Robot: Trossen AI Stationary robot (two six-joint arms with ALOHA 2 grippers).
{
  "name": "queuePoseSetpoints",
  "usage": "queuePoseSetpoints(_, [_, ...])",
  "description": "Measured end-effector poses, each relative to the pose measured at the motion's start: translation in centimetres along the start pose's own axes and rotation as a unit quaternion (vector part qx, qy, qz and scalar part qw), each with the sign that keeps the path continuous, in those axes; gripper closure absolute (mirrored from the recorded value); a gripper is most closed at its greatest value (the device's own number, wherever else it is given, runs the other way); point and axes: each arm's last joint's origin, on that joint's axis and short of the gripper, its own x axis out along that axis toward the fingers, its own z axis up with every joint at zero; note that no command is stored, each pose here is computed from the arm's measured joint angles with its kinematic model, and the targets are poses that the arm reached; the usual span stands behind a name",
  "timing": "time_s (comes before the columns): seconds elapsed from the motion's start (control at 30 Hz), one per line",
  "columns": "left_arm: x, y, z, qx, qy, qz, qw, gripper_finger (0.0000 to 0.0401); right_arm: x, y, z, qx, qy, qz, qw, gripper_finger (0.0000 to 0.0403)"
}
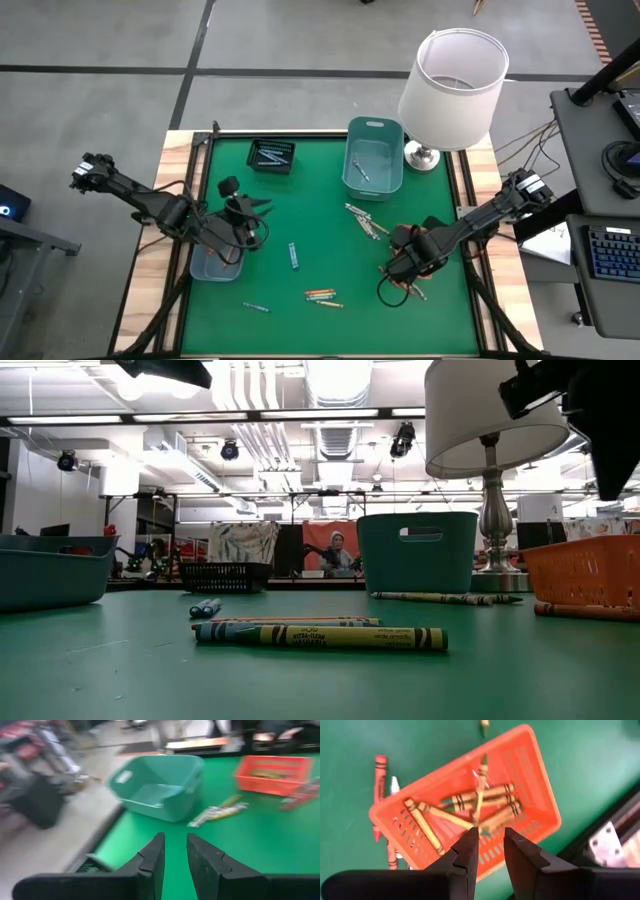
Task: Sort crayons
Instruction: Put the blue crayon into the black bin
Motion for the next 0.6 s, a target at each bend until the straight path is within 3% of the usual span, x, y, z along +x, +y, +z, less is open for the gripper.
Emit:
queuePoseSetpoints(0.23, [-0.1, -0.9, 0.4, -0.035, 0.014, -0.137, 0.99, 0.0337, -0.1, 0.5, 0.5, -0.059, -0.049, 0.016, 0.997, 0.0332])
queuePoseSetpoints(0.4, [0.4, -2.1, 0.5, -0.053, 0.013, -0.169, 0.984, 0.0341, -0.9, 0.7, 1.0, -0.095, -0.099, 0.006, 0.991, 0.0342])
queuePoseSetpoints(0.6, [1.8, -4.5, -0.2, -0.028, 0.057, -0.215, 0.975, 0.0352, -2.3, 1.0, 1.5, -0.128, -0.146, 0.009, 0.981, 0.0352])
